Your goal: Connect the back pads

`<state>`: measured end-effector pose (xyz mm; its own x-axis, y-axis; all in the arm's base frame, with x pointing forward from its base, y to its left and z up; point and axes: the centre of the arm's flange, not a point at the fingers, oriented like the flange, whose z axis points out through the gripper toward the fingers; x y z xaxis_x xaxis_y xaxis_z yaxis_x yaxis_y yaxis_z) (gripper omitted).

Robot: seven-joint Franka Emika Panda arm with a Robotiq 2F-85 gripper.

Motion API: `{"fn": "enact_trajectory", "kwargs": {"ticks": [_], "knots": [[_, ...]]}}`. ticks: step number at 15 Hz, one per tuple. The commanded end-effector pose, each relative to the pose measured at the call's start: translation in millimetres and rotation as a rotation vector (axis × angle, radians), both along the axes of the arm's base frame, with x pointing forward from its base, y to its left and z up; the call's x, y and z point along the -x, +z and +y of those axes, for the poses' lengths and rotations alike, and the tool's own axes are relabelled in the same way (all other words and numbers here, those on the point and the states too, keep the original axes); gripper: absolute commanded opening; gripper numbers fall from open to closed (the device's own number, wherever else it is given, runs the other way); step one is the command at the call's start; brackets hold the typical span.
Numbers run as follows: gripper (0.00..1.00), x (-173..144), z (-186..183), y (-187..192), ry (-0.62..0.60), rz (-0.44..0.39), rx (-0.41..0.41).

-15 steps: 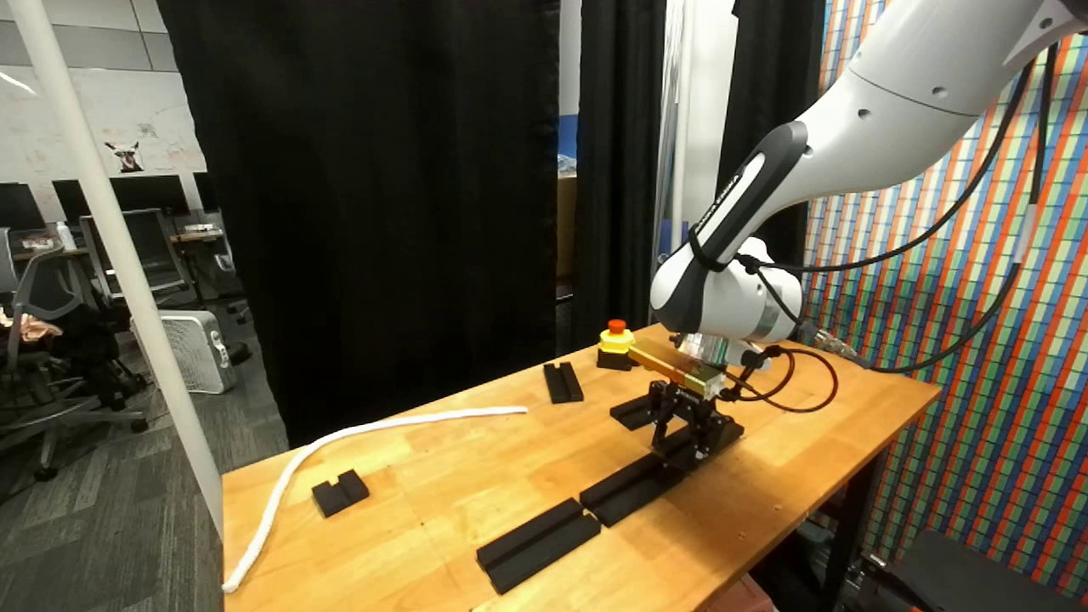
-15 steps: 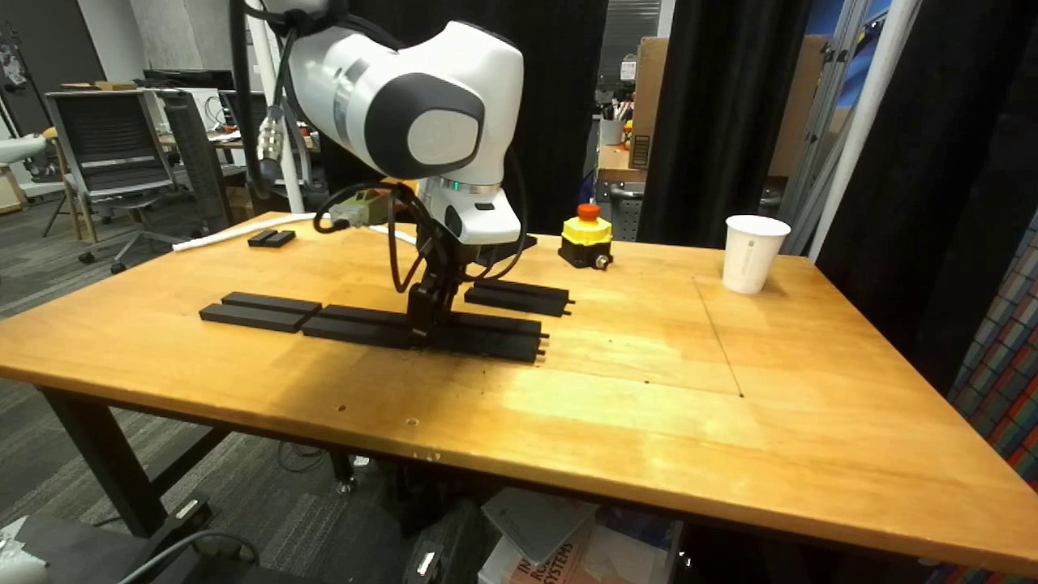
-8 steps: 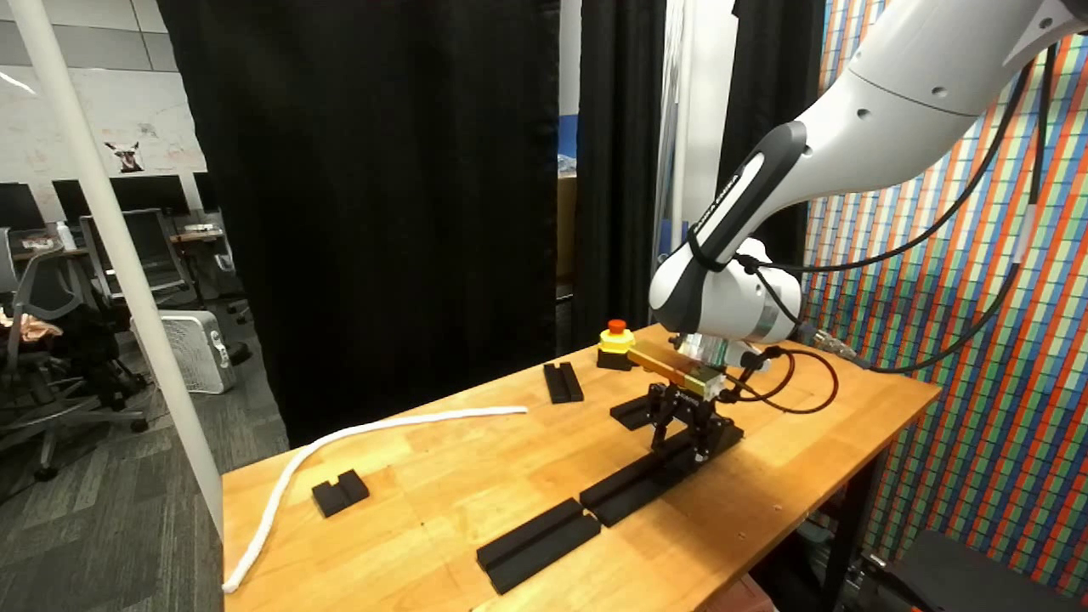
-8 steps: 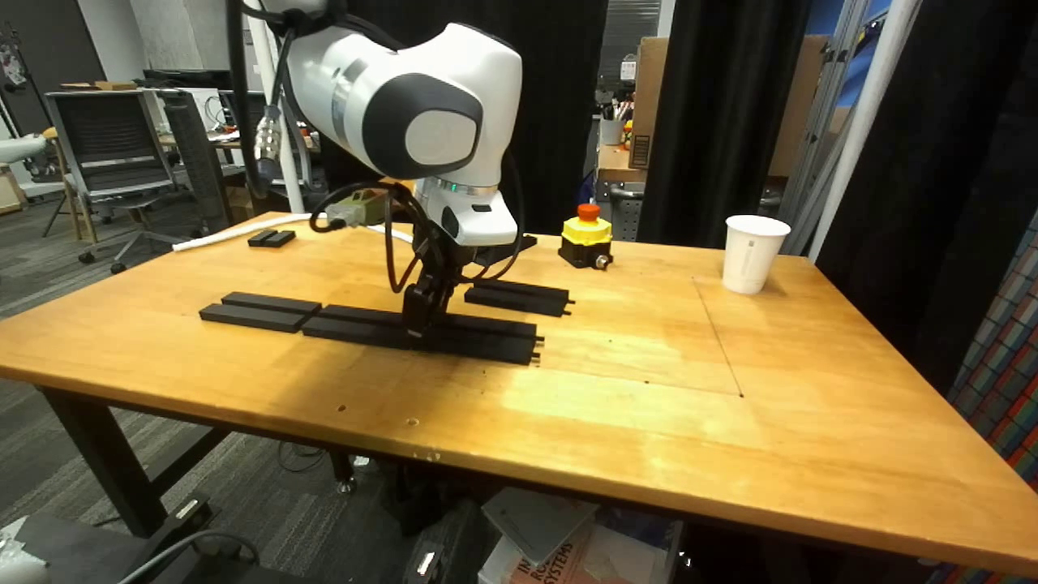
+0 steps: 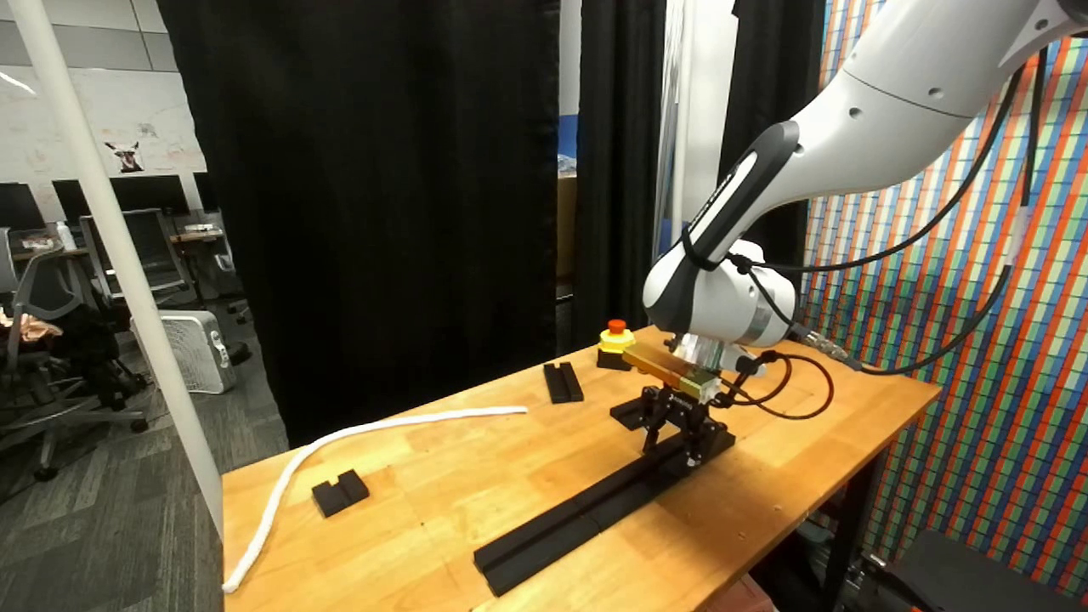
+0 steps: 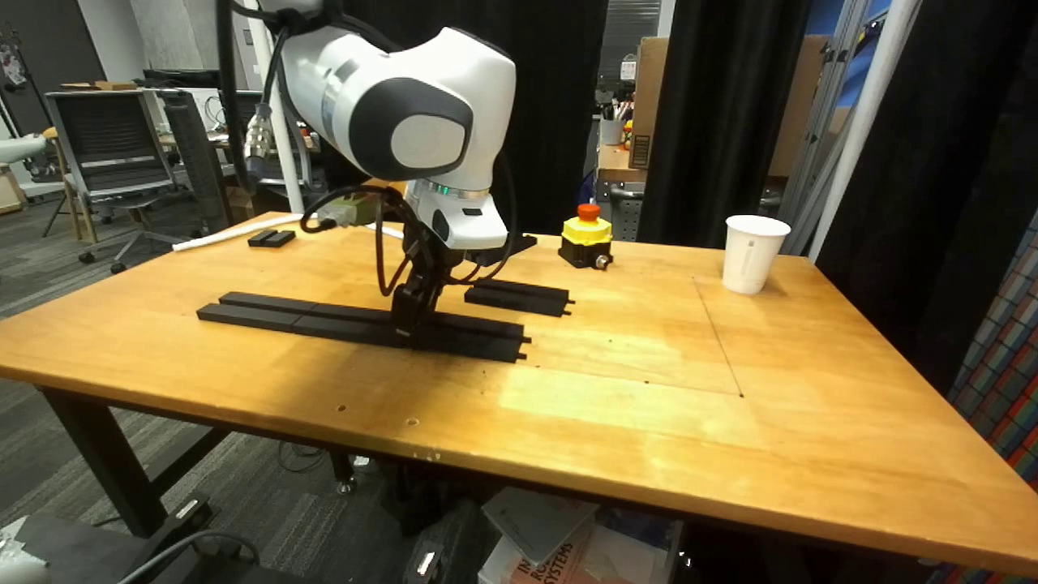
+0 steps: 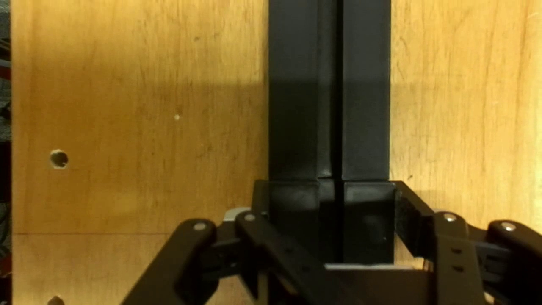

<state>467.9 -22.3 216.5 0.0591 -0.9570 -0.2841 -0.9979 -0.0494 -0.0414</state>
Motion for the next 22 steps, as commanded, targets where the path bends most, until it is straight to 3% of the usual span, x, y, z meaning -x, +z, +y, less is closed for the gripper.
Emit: {"fn": "enact_trajectory", "kwargs": {"ticks": [1,22], "knots": [[0.45,-2,4,-1,0.004,-0.019,-0.033],[0.45,-9,6,-18,0.005,-0.012,-0.049]]}}
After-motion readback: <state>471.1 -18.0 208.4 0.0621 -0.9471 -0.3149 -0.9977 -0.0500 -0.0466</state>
